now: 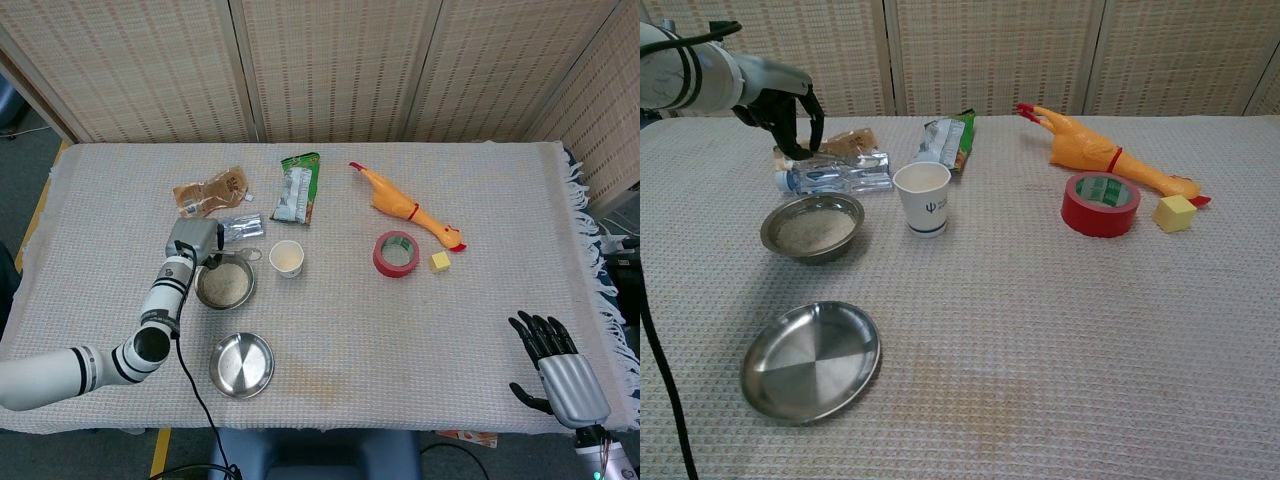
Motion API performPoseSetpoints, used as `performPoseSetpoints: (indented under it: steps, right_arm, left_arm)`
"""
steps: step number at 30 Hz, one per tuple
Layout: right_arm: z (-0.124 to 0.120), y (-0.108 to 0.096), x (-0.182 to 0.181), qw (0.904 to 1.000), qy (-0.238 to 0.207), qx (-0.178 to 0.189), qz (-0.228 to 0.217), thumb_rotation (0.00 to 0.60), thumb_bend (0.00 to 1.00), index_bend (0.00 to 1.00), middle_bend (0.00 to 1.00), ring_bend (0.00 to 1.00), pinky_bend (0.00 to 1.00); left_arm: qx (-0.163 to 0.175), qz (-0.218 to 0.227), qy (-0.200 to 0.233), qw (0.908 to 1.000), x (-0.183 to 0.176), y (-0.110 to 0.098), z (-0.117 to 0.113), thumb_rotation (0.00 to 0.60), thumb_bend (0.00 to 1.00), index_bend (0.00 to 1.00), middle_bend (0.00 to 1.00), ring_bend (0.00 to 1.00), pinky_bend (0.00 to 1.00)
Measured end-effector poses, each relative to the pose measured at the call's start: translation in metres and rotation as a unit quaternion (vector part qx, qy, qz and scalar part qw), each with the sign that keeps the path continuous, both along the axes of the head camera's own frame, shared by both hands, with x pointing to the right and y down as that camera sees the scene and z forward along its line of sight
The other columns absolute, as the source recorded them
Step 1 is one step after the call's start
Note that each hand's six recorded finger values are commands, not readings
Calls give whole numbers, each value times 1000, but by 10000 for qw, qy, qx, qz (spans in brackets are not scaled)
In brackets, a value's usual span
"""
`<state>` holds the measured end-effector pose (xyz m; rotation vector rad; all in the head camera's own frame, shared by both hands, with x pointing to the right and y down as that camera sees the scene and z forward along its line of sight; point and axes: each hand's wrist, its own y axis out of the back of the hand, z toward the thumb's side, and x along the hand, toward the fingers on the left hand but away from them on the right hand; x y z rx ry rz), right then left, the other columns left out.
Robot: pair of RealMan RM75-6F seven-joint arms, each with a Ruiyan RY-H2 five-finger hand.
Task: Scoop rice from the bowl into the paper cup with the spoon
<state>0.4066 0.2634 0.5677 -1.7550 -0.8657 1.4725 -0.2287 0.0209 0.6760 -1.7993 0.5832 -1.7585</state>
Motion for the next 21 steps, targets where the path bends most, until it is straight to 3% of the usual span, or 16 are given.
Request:
performPoseSetpoints:
  steps: [13,21]
  right_arm:
    - [13,-9,11,9996,26,-228,154,600,119,0,0,0,0]
    - [15,-11,14,9995,11,-273,183,600,119,0,0,0,0]
  left_arm:
    - [-41,176,-177,9997,34,-11,8,600,397,655,1000,1000,1000]
    - [48,409,-369,9985,47,-7,18,600,396,653,1000,1000,1000]
